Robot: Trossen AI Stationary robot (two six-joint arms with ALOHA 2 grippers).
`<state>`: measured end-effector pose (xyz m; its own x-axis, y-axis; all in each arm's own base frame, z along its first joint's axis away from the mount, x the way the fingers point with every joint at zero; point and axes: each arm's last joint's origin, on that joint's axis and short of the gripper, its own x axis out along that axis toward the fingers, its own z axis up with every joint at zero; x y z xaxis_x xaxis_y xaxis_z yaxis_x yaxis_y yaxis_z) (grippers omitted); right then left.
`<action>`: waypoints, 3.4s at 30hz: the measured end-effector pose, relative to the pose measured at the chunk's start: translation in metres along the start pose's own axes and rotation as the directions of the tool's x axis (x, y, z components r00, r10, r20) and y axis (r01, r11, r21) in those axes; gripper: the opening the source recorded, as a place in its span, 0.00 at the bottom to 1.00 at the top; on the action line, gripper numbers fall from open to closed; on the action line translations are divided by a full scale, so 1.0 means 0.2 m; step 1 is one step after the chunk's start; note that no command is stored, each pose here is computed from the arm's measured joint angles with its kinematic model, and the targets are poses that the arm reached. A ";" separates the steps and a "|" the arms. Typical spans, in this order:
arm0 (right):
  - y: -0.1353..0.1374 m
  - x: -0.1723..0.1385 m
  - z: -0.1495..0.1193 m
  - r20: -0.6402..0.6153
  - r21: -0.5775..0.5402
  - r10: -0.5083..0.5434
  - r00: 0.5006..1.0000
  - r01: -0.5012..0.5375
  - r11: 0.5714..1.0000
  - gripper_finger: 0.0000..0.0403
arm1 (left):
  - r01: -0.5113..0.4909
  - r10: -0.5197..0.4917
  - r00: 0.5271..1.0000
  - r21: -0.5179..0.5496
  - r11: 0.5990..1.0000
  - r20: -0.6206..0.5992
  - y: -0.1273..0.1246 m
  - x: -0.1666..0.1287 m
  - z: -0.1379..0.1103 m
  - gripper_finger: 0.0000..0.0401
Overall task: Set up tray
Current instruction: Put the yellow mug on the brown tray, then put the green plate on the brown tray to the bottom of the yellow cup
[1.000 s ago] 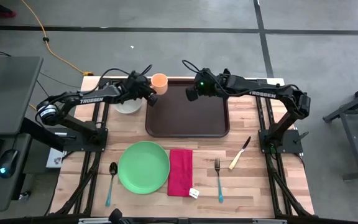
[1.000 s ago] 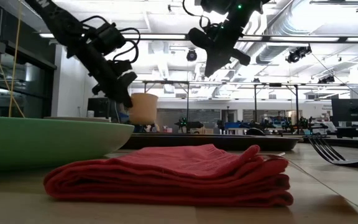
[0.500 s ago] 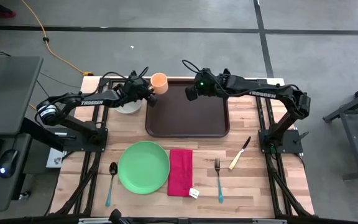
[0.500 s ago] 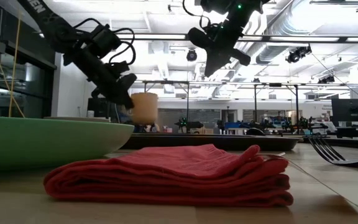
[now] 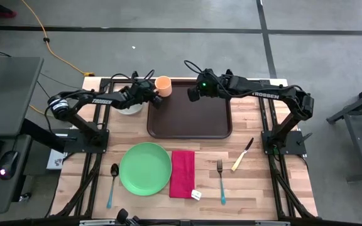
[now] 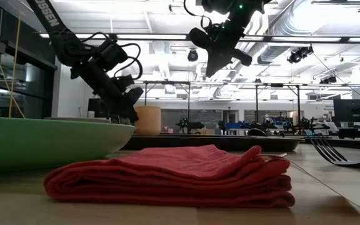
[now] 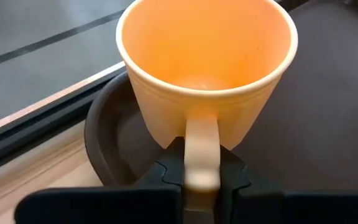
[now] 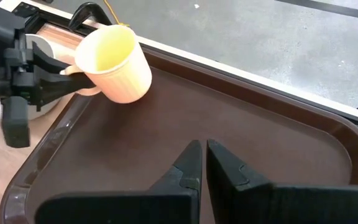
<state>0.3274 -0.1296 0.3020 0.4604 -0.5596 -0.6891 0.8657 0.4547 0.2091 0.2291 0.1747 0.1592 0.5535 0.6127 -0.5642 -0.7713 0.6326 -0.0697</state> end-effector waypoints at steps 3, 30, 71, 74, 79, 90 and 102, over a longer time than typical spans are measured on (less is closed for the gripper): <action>0.00 0.00 0.00 0.000 0.000 -0.001 1.000 0.001 1.000 0.00 | -0.003 0.004 1.000 0.002 1.000 -0.013 0.00 0.02 -0.01 0.18; 0.00 0.00 0.00 0.008 -0.001 -0.011 1.000 0.011 1.000 0.00 | -0.042 0.045 0.997 0.042 0.998 -0.057 0.02 0.07 -0.06 0.25; 0.00 0.00 0.00 0.018 -0.009 -0.025 1.000 0.026 1.000 0.00 | -0.037 0.038 0.999 0.035 0.999 -0.023 0.01 0.06 -0.04 0.32; 0.00 0.00 0.00 0.018 -0.010 -0.026 1.000 0.026 1.000 0.00 | -0.034 0.035 0.999 0.032 0.999 -0.008 0.01 0.04 -0.03 0.32; 0.00 0.00 0.00 0.018 -0.010 -0.026 1.000 0.026 1.000 0.00 | -0.033 0.033 0.999 0.033 0.999 0.004 0.01 0.01 0.00 0.32; 0.00 0.00 0.00 0.018 -0.010 -0.025 1.000 0.026 1.000 0.00 | -0.026 0.025 0.998 0.025 0.999 0.049 0.02 -0.08 0.06 0.32; 0.00 0.00 0.00 0.018 -0.010 -0.025 1.000 0.025 1.000 0.00 | -0.027 0.022 0.993 0.040 0.999 0.120 0.02 -0.27 0.21 0.32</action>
<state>0.3269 -0.1305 0.3019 0.4417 -0.5831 -0.6818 0.8752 0.4472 0.1846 0.2097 0.1640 0.2241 0.5699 0.6788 -0.4631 -0.7729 0.6341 -0.0216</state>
